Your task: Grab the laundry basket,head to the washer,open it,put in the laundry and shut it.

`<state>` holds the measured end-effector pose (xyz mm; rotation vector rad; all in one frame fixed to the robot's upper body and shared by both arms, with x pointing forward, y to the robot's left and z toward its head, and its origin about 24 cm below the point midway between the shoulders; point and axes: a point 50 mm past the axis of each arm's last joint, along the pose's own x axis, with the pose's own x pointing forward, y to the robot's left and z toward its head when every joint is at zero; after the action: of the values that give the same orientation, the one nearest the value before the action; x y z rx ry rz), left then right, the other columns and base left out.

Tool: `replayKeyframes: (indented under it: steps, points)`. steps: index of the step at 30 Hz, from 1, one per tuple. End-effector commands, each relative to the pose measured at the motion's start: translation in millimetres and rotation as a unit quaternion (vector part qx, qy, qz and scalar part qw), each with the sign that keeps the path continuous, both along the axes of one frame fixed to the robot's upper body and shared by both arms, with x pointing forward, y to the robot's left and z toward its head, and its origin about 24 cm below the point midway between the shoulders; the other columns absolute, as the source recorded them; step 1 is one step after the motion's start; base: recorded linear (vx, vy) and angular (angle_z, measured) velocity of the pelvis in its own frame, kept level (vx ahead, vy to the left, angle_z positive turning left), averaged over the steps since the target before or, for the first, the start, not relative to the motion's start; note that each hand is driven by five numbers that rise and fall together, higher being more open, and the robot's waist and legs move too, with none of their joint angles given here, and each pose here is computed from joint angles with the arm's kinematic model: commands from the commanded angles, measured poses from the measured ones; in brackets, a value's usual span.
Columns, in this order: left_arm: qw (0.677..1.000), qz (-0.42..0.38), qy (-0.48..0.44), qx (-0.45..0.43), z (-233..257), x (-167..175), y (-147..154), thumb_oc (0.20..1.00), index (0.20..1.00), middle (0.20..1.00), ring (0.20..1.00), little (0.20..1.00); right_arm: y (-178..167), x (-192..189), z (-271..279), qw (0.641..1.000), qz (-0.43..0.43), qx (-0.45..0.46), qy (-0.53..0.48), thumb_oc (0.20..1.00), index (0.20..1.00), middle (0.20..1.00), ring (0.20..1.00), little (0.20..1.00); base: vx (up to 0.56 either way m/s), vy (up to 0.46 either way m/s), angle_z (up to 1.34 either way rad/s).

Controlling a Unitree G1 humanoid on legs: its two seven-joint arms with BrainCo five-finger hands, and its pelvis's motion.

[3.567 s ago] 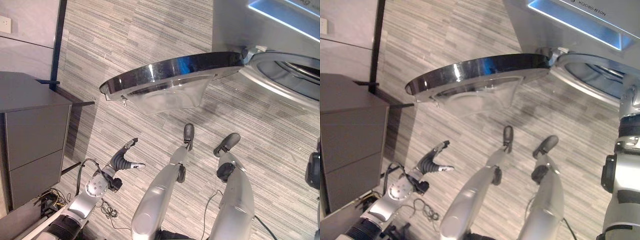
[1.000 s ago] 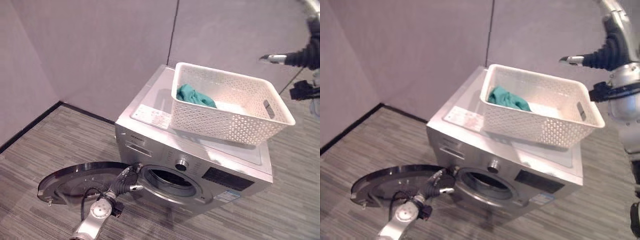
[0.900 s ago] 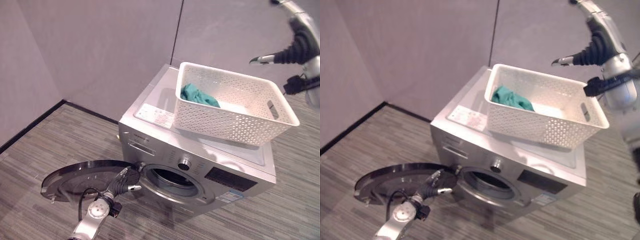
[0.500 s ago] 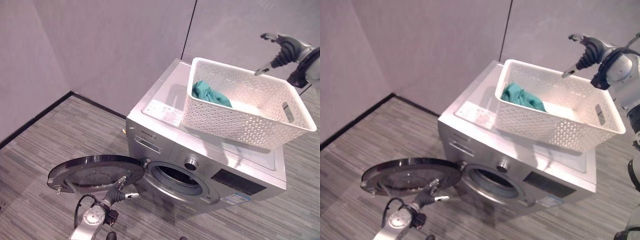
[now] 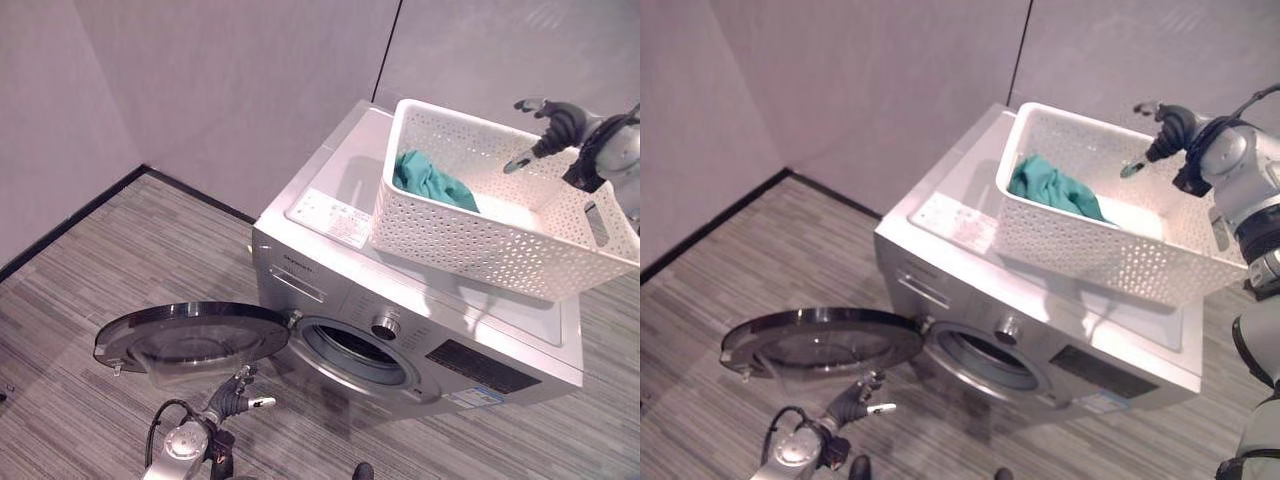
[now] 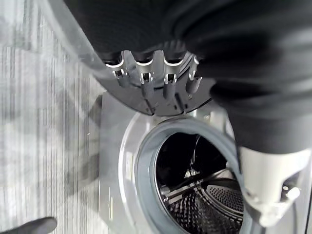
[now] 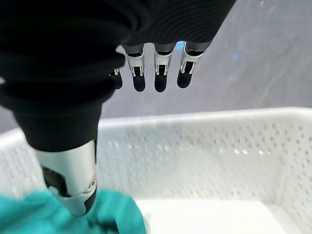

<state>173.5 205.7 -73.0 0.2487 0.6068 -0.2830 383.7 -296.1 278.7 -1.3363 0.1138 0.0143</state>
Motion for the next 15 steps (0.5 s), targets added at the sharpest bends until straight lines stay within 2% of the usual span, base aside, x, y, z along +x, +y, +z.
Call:
replayKeyframes:
  steps: [1, 5, 7, 15]
  points:
    - [0.998, -0.024, -0.054, -0.015, 19, 24, -7, 1.000, 1.000, 1.000, 1.000, 1.000, -12, -12, 58, 0.997, -0.029, -0.008, -0.074, 1.000, 1.000, 1.000, 1.000, 1.000, 0.00, 0.000, 0.00]
    - [0.998, -0.038, -0.054, -0.011, 21, 29, -10, 1.000, 1.000, 1.000, 1.000, 1.000, -10, -5, 47, 0.998, -0.040, 0.001, -0.042, 1.000, 1.000, 1.000, 1.000, 1.000, 0.09, -0.100, -0.02]
    - [0.998, -0.038, -0.053, -0.004, 23, 28, -5, 1.000, 1.000, 1.000, 1.000, 1.000, -3, -4, 42, 0.999, -0.027, -0.027, -0.007, 1.000, 1.000, 1.000, 1.000, 1.000, 0.07, -0.104, 0.01]
    - [0.998, -0.024, -0.050, 0.004, 22, 28, 1, 1.000, 1.000, 1.000, 1.000, 1.000, 6, 0, 25, 0.999, -0.004, -0.042, 0.026, 1.000, 1.000, 1.000, 1.000, 1.000, 0.04, -0.055, 0.04]
